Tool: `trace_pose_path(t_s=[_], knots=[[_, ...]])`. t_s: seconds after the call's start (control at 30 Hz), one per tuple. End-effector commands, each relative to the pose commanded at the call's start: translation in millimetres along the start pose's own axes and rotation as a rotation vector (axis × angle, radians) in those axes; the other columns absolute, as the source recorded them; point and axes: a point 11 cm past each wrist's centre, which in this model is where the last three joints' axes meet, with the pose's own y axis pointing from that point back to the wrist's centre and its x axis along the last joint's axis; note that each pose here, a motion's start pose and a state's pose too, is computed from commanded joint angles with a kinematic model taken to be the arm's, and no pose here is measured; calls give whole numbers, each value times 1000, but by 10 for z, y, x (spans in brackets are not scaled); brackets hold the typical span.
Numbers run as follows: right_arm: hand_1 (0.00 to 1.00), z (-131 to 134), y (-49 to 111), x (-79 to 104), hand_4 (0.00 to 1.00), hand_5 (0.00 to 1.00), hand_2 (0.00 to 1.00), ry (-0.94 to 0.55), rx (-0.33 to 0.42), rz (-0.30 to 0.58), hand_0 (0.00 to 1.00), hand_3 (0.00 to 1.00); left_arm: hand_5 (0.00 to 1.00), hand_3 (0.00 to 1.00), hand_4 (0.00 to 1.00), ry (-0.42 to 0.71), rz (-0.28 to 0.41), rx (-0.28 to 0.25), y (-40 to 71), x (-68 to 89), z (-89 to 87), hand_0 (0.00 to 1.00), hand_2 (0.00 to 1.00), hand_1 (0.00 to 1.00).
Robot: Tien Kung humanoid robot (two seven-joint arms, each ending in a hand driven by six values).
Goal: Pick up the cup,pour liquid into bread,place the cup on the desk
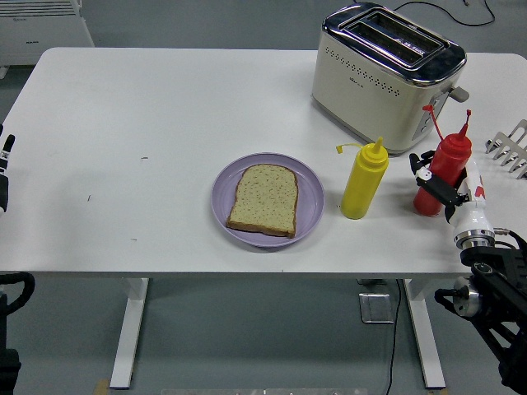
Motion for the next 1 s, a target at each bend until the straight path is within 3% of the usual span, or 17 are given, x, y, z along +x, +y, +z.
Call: trace_pose_path(t_s=[0.07, 0.23, 0.27, 0.67, 1.0], knots=[[307, 7, 5, 3, 754, 126, 408, 4, 0, 4, 283, 402, 998, 752, 659, 0, 1, 0, 1, 2, 0, 833, 854, 840], [307, 10, 7, 10, 754, 126, 408, 11, 6, 14, 283, 402, 998, 752, 659, 0, 0, 0, -1, 0, 1, 833, 854, 840], [433, 10, 7, 11, 757, 123, 471, 11, 6, 14, 383, 462, 998, 753, 660, 0, 0, -1, -1, 0, 2, 833, 854, 840], [484, 6, 19, 26, 755, 110, 500, 15, 18, 21, 452, 495, 998, 755, 662, 1, -1, -2, -4, -5, 5, 828, 854, 838], [490, -6, 55, 39, 758, 97, 502, 57, 42, 10, 455, 507, 998, 756, 662, 1, 0, -4, -6, -1, 13, 828, 854, 839]])
